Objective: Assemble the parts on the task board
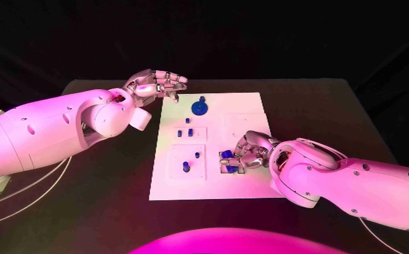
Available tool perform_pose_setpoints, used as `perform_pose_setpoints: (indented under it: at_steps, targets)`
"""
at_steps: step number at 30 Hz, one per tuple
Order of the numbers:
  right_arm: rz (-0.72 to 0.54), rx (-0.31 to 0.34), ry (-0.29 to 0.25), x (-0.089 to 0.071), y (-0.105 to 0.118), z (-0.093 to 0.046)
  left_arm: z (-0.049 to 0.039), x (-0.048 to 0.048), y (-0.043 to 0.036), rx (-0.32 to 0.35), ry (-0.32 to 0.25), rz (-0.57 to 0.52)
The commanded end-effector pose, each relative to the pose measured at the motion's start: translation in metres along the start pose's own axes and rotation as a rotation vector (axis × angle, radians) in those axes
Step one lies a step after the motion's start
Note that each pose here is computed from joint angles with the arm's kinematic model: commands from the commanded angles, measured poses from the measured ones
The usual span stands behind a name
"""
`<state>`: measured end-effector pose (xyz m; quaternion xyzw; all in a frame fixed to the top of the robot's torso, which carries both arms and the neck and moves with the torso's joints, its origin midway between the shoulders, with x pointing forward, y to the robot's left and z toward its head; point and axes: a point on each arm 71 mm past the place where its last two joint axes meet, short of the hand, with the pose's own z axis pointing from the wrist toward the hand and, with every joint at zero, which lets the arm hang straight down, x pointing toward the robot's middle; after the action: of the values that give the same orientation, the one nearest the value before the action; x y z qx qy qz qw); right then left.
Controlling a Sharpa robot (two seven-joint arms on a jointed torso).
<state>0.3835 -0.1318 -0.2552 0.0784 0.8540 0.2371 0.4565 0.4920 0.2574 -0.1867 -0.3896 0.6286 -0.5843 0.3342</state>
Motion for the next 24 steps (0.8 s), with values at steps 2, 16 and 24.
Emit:
perform_pose_setpoints:
  at_steps: [2,16,24]
  targets:
    - [-0.042,0.002,-0.006,0.0,-0.001,0.001,0.0002,0.0025,-0.0008,0.003,0.019,-0.011]
    - [-0.074,-0.013,-0.049,-0.004,-0.001,0.001,-0.0001,0.0018,-0.0007,0.002,0.016,-0.01]
    - [-0.017,-0.101,-0.077,-0.009,-0.004,-0.012,-0.0009,0.0007,-0.0007,0.001,0.013,-0.009]
